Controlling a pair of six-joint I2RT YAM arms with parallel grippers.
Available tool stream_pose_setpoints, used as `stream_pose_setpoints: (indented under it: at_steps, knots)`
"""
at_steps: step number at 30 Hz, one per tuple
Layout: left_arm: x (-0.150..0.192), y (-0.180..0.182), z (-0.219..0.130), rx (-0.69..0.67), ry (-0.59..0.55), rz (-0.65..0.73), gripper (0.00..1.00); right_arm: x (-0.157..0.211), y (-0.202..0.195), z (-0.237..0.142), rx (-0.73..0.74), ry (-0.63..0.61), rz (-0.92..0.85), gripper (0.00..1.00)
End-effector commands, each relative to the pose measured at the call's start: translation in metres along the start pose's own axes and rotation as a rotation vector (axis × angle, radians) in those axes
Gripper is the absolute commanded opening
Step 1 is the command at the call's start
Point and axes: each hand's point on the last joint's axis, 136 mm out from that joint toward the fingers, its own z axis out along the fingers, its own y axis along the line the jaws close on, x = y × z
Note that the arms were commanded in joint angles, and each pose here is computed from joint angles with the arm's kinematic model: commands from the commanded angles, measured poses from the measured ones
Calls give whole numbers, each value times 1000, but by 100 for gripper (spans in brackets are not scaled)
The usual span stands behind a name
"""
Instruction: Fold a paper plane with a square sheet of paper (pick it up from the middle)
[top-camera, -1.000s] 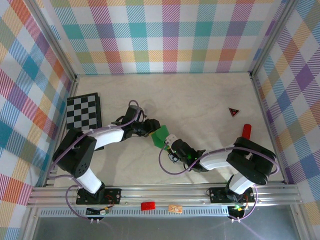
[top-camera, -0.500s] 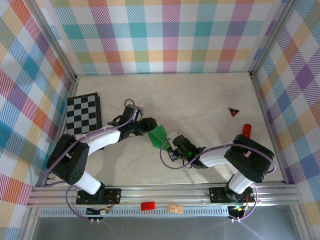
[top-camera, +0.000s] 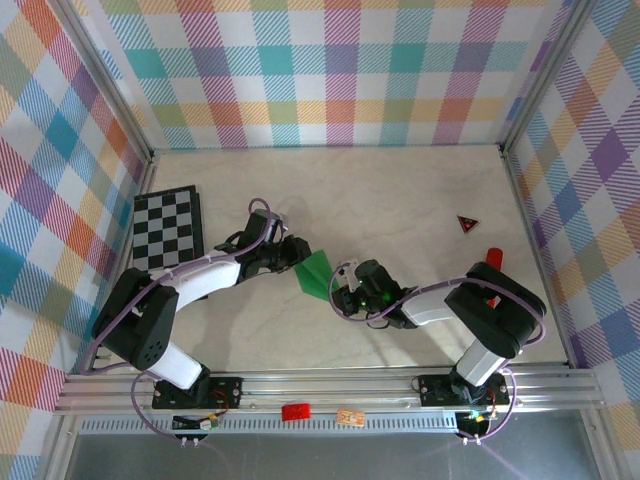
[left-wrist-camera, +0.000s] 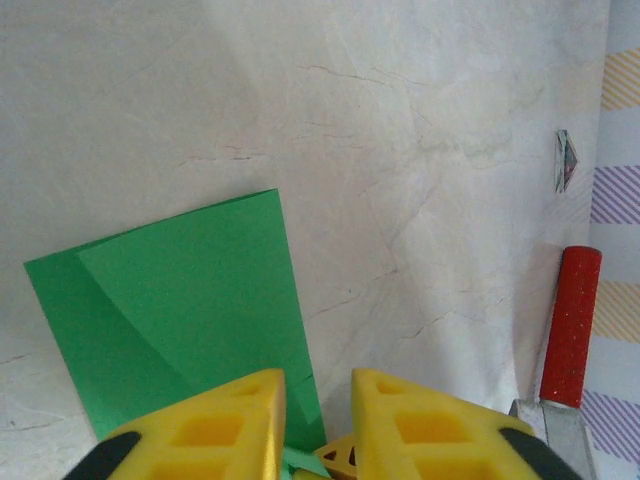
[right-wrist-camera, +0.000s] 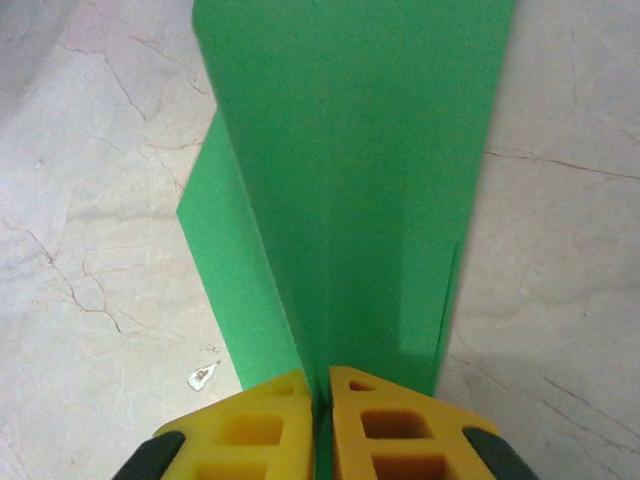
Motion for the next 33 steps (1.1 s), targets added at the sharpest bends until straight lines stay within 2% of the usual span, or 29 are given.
stream_pose_setpoints:
  at_steps: [1,16,28,33]
  knots:
    - [4,-3,-7,19,0,9,22,11,1,2,-41,42,71,13]
    - [19,-1,2,101,37,-31,10,14,1,3,-136,70,233,10]
    - [36,-9,30,181,115,-61,8,16,-1,0,-194,90,341,10]
    - [43,-9,38,175,131,-57,8,13,-2,1,-214,72,374,10]
